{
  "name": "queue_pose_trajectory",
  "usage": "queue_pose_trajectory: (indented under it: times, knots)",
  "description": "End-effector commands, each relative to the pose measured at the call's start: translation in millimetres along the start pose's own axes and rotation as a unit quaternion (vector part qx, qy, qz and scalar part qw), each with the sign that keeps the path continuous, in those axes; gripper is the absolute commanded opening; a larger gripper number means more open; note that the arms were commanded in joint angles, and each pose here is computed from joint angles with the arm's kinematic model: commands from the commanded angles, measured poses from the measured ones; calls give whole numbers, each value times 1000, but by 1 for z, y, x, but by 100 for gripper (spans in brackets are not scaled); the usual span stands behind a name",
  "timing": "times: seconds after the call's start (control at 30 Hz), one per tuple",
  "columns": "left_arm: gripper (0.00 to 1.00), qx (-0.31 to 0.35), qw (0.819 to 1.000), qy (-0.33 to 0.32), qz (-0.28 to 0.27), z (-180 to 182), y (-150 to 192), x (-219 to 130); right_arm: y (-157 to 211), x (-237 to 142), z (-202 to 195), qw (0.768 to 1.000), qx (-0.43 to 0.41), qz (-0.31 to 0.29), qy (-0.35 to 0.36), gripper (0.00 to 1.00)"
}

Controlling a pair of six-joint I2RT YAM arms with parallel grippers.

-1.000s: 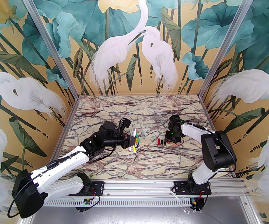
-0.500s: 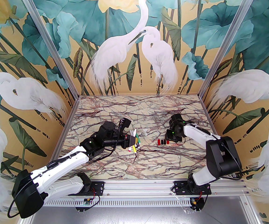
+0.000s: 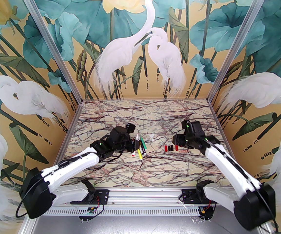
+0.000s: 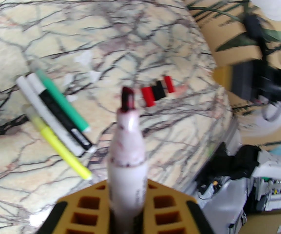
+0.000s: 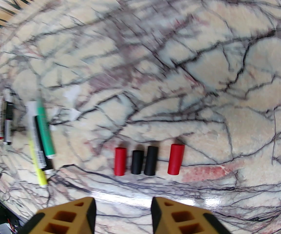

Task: Open the pen caps

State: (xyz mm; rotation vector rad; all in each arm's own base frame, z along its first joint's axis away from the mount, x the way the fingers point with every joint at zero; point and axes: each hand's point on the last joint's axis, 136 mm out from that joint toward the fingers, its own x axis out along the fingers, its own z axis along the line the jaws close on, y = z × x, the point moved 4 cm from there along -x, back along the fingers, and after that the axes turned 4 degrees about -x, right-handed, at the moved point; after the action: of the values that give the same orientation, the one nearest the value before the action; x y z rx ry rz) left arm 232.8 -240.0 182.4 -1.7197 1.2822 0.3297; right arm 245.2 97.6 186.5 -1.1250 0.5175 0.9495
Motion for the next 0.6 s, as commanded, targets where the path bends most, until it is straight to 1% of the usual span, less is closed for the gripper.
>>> queue_pose_trajectory:
  times: [0.0, 0.13, 0.17, 0.27, 0.3, 0.37, 0.43, 0.57]
  knots:
    - [4, 0, 998, -66, -5, 17, -7, 6, 0, -15, 16, 998, -5, -22, -50, 63]
    - [5, 0, 993, -115, 1, 31, -10, 16, 2, -30, 32, 994, -16, -33, -105, 81]
    - [5, 0, 992, -129, 1, 35, -12, 18, 2, -33, 35, 993, -17, -38, -113, 86]
    - [4, -11, 985, -171, 7, 51, -16, 25, 4, -42, 39, 991, -19, -55, -121, 98]
    - [4, -16, 984, -180, 8, 56, -18, 27, 4, -45, 41, 990, -21, -61, -122, 99]
    - [4, -17, 980, -196, 11, 63, -21, 32, 5, -50, 45, 989, -26, -69, -127, 100]
    - [4, -9, 974, -228, 15, 73, -23, 36, 5, -52, 49, 988, -30, -71, -134, 99]
    - [4, 11, 954, -299, 22, 95, -25, 45, 5, -53, 56, 987, -42, -72, -140, 99]
